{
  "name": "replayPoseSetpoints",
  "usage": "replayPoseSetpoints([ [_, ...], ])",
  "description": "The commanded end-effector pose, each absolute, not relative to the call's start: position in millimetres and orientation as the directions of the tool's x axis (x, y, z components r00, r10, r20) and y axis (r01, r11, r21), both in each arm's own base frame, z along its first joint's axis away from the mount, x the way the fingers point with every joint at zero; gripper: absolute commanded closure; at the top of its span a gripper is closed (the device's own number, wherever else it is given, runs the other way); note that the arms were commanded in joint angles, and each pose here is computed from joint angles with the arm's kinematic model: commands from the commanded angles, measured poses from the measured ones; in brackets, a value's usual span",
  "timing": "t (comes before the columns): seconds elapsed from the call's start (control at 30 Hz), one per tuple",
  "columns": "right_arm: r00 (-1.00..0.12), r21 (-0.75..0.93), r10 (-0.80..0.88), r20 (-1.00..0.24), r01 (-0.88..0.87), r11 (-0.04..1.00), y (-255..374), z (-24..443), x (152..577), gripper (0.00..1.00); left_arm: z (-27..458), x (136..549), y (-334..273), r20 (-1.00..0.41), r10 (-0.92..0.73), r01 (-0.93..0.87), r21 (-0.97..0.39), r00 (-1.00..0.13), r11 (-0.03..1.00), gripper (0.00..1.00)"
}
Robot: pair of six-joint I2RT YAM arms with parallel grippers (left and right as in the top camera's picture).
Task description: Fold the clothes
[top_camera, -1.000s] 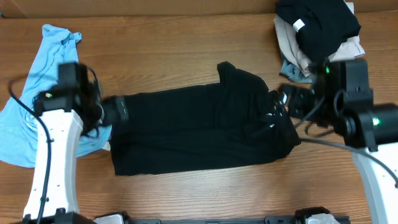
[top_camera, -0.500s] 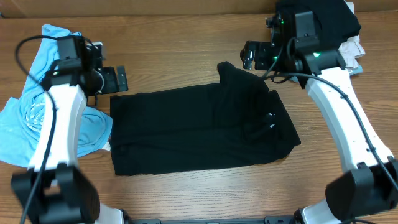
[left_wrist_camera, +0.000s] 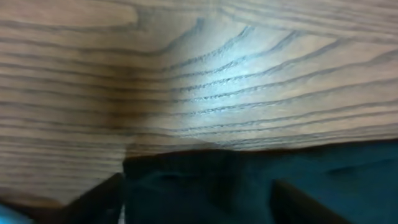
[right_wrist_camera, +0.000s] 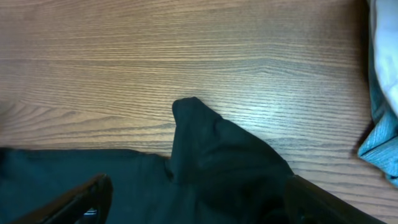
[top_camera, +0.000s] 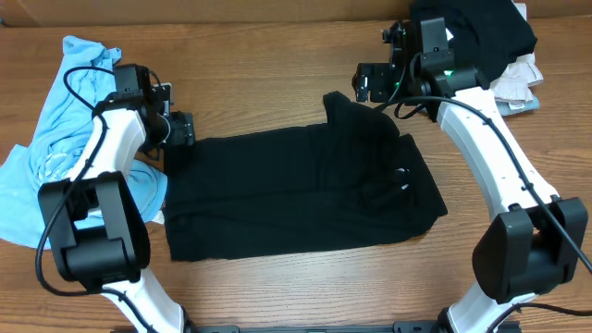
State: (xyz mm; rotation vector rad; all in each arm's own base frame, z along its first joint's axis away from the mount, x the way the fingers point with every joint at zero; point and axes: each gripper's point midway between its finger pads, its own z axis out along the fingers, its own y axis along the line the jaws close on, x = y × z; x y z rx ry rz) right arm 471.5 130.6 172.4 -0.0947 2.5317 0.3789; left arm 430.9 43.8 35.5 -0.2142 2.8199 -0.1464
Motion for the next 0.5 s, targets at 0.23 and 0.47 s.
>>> replayPoseSetpoints([
  [0.23,-0.842,0.253,0.005,-0.54,-0.156,0.955,145.1,150.4,485.1,0.11,-8.4,421.8,39.1,-0.158,-0.367,-0.342,-0.163,-0.917,0.925,0.36],
  [0.47,-0.842,0.252,-0.019,-0.538,-0.183,0.95,161.0,136.3,489.2,0.12,-19.6,418.0,38.7,-0.13,-0.37,-0.35,-0.157,-0.92,0.924,0.69],
])
